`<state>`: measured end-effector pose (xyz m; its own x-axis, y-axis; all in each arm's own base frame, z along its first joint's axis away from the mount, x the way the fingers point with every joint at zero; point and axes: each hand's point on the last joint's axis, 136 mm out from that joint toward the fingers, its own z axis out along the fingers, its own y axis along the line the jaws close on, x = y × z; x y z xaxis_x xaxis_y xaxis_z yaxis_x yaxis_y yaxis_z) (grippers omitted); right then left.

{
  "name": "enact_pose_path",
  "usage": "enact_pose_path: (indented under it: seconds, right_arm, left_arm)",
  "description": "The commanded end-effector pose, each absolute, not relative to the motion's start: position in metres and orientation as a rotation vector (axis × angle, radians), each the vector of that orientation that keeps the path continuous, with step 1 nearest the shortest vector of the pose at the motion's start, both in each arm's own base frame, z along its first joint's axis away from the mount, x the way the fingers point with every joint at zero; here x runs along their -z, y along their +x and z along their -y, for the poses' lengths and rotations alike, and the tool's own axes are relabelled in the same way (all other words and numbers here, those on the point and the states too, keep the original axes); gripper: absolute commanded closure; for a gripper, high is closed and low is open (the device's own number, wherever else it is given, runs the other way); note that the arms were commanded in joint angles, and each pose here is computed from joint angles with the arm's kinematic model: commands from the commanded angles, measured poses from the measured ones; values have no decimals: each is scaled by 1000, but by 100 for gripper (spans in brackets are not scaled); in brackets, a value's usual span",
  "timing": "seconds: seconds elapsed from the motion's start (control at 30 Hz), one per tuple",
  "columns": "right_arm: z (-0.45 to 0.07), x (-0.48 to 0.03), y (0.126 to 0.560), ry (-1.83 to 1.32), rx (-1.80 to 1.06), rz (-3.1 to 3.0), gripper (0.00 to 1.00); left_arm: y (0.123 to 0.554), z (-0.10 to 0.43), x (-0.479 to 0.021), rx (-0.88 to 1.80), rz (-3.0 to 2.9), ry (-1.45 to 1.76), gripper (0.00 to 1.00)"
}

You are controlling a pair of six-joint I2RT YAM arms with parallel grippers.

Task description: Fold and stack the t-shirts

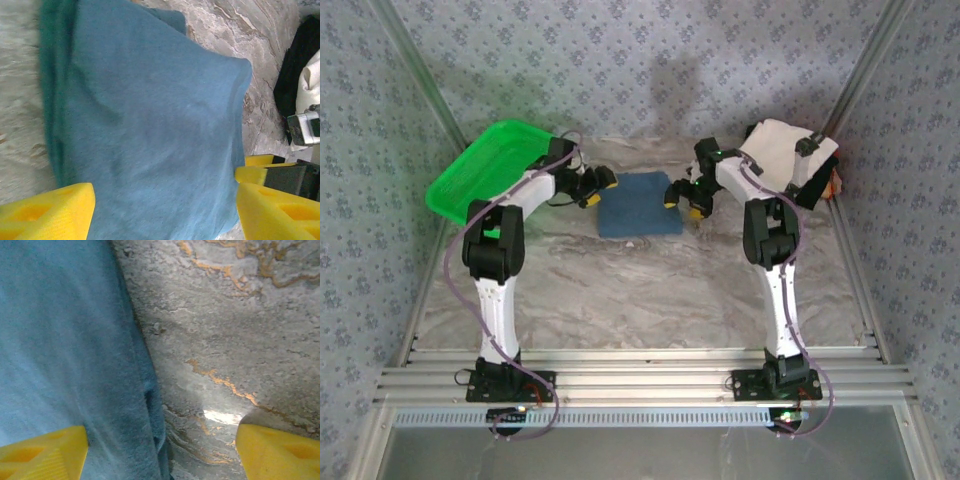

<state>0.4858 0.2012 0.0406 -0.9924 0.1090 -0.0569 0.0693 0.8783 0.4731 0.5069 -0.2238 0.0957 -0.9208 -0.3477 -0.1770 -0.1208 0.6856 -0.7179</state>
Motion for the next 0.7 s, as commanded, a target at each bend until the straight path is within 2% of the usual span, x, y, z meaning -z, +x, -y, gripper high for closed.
enact_pose_path:
  seconds: [0.0, 0.17, 0.53, 0.67]
  right_arm:
    - [-209, -37, 492, 96, -743, -2958, 19]
    - [-223, -32, 490, 86, -773, -2964, 19]
    - [-256, -16, 474, 31, -779, -3029, 21]
    - [-258, -5, 466, 26, -716, -3078, 25]
  left_arm:
    - [509, 231, -75, 1063, -2612, -385, 26]
    - [497, 229, -48, 991, -2695, -393, 27]
    - [476, 218, -28, 913, -2772, -362, 27]
    - [470, 217, -20, 916, -2790, -361, 27]
